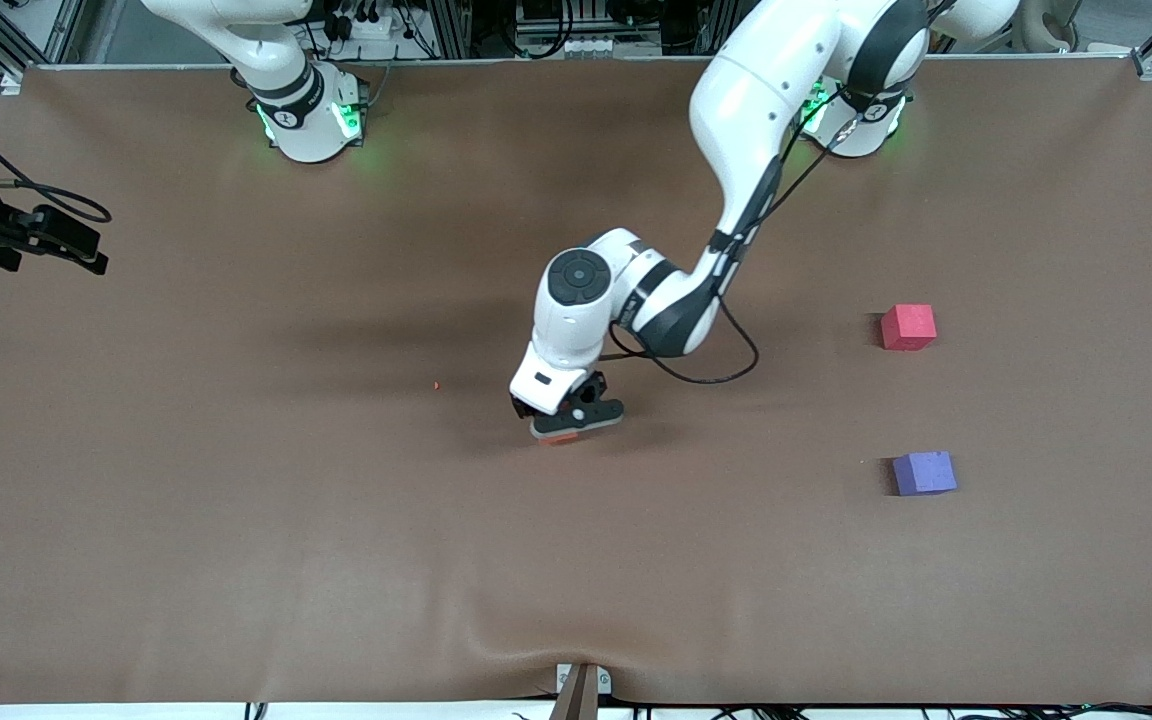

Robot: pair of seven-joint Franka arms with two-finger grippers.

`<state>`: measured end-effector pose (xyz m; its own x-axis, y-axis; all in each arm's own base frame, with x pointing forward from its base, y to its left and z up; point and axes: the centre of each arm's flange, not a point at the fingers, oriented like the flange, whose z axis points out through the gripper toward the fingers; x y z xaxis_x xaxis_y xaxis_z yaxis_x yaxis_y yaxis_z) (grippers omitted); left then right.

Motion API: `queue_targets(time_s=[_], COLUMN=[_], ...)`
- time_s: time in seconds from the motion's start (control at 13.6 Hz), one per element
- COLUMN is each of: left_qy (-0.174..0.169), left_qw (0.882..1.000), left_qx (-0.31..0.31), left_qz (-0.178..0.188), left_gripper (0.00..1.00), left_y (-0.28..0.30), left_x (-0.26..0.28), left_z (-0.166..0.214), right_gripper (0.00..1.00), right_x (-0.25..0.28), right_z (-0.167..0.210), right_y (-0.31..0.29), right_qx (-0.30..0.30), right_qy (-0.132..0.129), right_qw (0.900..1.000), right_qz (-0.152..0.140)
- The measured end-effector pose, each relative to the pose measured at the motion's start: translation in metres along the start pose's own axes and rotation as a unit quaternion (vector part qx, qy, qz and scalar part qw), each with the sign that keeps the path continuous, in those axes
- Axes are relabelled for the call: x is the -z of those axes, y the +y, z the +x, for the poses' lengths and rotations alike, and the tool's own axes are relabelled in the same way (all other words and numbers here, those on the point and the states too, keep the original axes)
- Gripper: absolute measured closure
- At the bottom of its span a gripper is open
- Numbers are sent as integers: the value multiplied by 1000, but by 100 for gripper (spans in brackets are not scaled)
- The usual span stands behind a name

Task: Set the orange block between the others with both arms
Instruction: 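Carry the orange cube with the left gripper toward the pink and blue cubes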

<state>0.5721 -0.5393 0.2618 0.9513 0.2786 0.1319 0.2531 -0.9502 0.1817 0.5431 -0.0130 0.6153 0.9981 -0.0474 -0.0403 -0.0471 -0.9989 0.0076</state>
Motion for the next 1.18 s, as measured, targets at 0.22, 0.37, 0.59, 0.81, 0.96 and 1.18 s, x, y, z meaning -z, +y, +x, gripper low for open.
queue_targets(time_s=[0.22,0.37,0.59,0.81,0.96,1.18], left_qy=[-6,-10,-26,-46,-64,-93], left_qw=[1000,1000,998,995,992,986], left_qx=[17,9,-13,-53,-82,-111], left_qz=[17,28,50,66,70,79], left_gripper=[47,47,47,47,47,47], left_y=[-16,-37,-93,-160,-198,-249], left_x=[58,102,160,185,189,185], left_z=[37,69,120,152,161,163], right_gripper=[0,0,0,0,0,0], right_x=[0,-1,-4,-10,-10,-9], right_z=[1,1,1,2,2,2], right_y=[-5,-5,-2,4,4,6], right_qx=[4,4,1,-5,-5,-7], right_qy=[2,3,-2,-8,-8,-6], right_qw=[1000,1000,1000,1000,1000,1000], right_qz=[0,0,0,0,0,0])
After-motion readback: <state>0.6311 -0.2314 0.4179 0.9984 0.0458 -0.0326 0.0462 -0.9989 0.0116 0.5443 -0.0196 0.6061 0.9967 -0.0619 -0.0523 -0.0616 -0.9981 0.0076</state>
